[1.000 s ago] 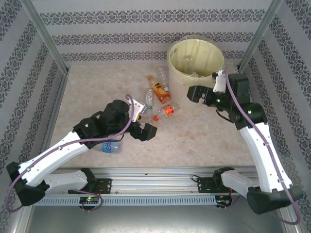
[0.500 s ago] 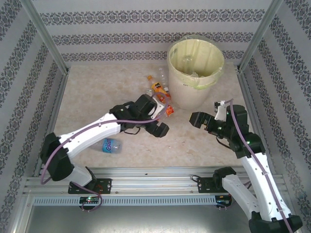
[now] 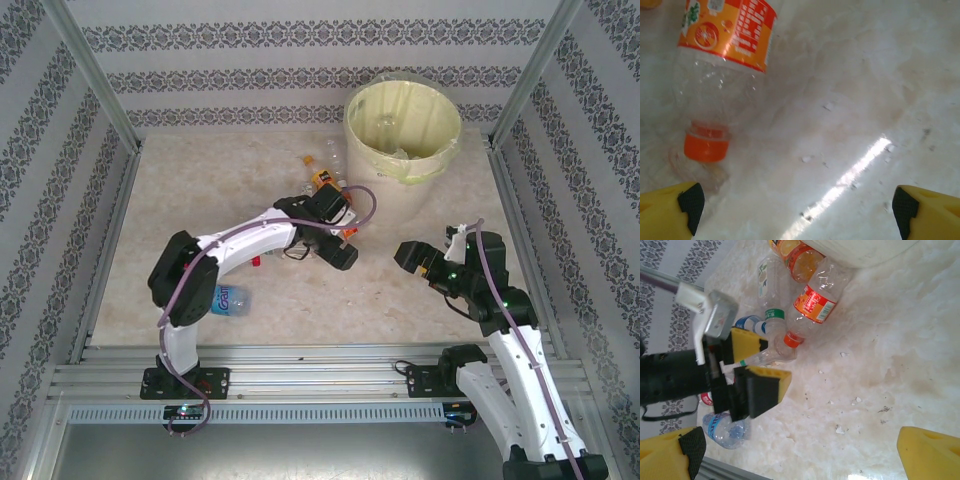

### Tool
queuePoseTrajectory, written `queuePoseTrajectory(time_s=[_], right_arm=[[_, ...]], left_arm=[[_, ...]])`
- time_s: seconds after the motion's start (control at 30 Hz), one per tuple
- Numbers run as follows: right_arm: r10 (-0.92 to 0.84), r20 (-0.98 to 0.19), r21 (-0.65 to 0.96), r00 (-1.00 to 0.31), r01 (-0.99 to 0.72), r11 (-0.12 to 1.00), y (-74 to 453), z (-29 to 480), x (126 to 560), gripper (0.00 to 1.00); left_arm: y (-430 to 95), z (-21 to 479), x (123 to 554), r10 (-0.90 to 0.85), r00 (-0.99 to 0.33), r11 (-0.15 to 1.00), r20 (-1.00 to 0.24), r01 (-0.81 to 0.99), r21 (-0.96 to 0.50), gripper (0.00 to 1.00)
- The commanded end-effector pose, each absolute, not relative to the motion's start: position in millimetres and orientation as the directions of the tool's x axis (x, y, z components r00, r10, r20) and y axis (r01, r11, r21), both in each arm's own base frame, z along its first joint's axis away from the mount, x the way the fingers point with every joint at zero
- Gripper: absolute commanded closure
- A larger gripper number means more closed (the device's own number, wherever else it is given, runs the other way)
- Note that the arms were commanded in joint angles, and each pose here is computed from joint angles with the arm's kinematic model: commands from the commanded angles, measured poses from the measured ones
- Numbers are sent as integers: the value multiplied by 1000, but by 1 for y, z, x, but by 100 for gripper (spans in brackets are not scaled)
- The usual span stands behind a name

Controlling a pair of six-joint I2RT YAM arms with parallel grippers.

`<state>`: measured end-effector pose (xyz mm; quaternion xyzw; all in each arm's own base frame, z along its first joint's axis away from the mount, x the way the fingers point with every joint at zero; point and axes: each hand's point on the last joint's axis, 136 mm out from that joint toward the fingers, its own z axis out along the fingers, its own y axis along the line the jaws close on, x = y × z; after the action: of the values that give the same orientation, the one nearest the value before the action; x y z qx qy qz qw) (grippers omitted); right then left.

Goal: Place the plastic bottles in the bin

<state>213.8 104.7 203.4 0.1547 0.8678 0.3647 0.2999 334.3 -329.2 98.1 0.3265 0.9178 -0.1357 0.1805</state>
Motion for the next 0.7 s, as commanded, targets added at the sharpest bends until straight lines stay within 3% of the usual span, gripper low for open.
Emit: queuePoseTrajectory(time_s=[0.0,0.23,0.67], right_arm=[[481,-422,730,-768,27,683,105,204,210,2],[478,-398,772,-783,-5,635,115,208,208,2],[432,-450,752,-782,-71,655,118,207,196,2]], left_arm=[[-327,94,353,603,-681,728,-416,683,-63,4],[-334,78,364,628,-671,713,-394,699,-53,5],[-344,81,395,629,-673,733,-390,680,10,4]])
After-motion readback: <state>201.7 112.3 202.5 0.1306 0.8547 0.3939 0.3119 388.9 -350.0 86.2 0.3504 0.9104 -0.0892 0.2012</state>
